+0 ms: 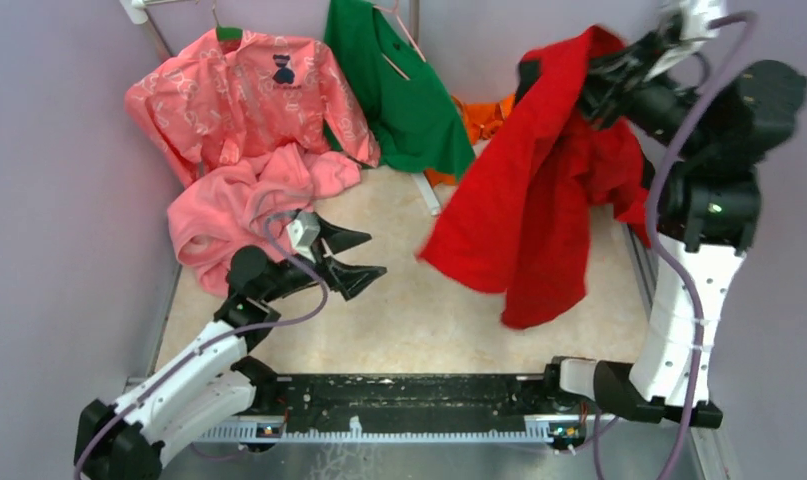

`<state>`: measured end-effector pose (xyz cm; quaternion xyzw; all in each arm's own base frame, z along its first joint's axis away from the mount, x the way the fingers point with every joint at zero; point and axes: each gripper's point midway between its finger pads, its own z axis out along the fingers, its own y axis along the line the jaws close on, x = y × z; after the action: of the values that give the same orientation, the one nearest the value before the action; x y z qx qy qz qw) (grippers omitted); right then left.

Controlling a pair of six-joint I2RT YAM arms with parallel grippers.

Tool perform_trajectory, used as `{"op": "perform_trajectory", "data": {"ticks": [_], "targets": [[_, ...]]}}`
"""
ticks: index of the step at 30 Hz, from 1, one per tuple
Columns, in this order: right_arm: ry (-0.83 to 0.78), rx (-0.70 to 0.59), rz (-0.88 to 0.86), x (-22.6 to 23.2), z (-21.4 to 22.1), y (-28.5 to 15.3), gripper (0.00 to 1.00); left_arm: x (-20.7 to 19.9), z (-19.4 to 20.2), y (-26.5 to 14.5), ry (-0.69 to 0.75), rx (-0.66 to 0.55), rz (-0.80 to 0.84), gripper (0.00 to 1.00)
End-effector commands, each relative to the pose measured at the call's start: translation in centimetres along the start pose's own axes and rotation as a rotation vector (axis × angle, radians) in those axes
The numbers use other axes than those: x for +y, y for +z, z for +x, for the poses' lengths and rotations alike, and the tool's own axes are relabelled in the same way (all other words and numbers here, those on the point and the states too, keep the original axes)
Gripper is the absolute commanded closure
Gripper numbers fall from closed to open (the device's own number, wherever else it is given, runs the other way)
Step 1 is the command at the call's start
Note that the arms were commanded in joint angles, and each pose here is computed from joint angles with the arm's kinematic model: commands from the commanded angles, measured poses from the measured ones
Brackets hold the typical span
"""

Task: Zip up the jacket
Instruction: Place the jacket at the center of the board.

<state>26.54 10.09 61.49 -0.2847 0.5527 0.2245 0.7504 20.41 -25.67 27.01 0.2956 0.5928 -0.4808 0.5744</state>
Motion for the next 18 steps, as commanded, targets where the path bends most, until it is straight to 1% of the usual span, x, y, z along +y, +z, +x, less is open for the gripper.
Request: {"op": "perform_trajectory", "data": {"ticks": [1, 2, 3, 4, 6, 7, 8, 9, 10, 11, 12, 14, 15, 16, 18], "targets": [[0.222, 0.093, -0.335, 7.4, 6.5, 2.8, 1.0, -1.1, -4.7, -2.2, 0.171, -0.171, -0.049, 0.06], [0.244, 0.161, -0.321, 8.0, 10.1, 3.7, 1.0, -1.2, -5.4, -3.0, 0.175, -0.19, -0.081, 0.06], [0.278, 0.225, -0.354, 9.5, 13.6, 4.3, 1.0, -1.2, -6.1, -3.7, 0.181, -0.21, -0.113, 0.06], [0.33, 0.319, -0.357, 10.6, 18.5, 4.8, 1.0, -1.2, -6.7, -4.4, 0.181, -0.228, -0.141, 0.06], [0.341, 0.485, -0.399, 14.0, 26.2, 5.3, 1.0, -1.6, -7.4, -5.5, 0.181, -0.257, -0.17, 0.06], [0.318, 0.573, -0.418, 15.8, 29.8, 5.3, 0.98, -1.7, -7.5, -6.0, 0.174, -0.267, -0.178, 0.06], [0.272, 0.657, -0.466, 18.1, 32.9, 5.1, 0.88, -1.9, -7.4, -6.2, 0.16, -0.271, -0.179, 0.06], [0.218, 0.731, -0.506, 19.8, 35.3, 4.7, 0.75, -2.0, -7.3, -6.4, 0.149, -0.273, -0.175, 0.06], [0.189, 0.79, -0.56, 21.2, 36.8, 4.4, 0.56, -2.1, -6.8, -6.3, 0.135, -0.265, -0.167, 0.06], [0.188, 0.817, -0.614, 22.0, 37.2, 4.2, 0.41, -2.2, -6.3, -6.1, 0.122, -0.249, -0.15, 0.06], [0.194, 0.828, -0.641, 22.0, 36.8, 4.2, 0.29, -2.3, -5.6, -5.9, 0.108, -0.231, -0.133, 0.06], [0.196, 0.765, -0.606, 19.3, 34.7, 4.5, 0.11, -2.3, -4.1, -5.2, 0.071, -0.187, -0.097, 0.06], [0.202, 0.717, -0.566, 17.4, 33.3, 4.5, 0.04, -2.1, -3.4, -4.8, 0.052, -0.165, -0.088, 0.06], [0.2, 0.689, -0.505, 14.8, 32.3, 4.2, 0.02, -1.9, -2.8, -4.3, 0.037, -0.145, -0.081, 0.06], [0.168, 0.664, -0.351, 9.1, 31.1, 2.7, 0.02, -1.4, -2.1, -3.4, 0.02, -0.119, -0.073, 0.06]]}}
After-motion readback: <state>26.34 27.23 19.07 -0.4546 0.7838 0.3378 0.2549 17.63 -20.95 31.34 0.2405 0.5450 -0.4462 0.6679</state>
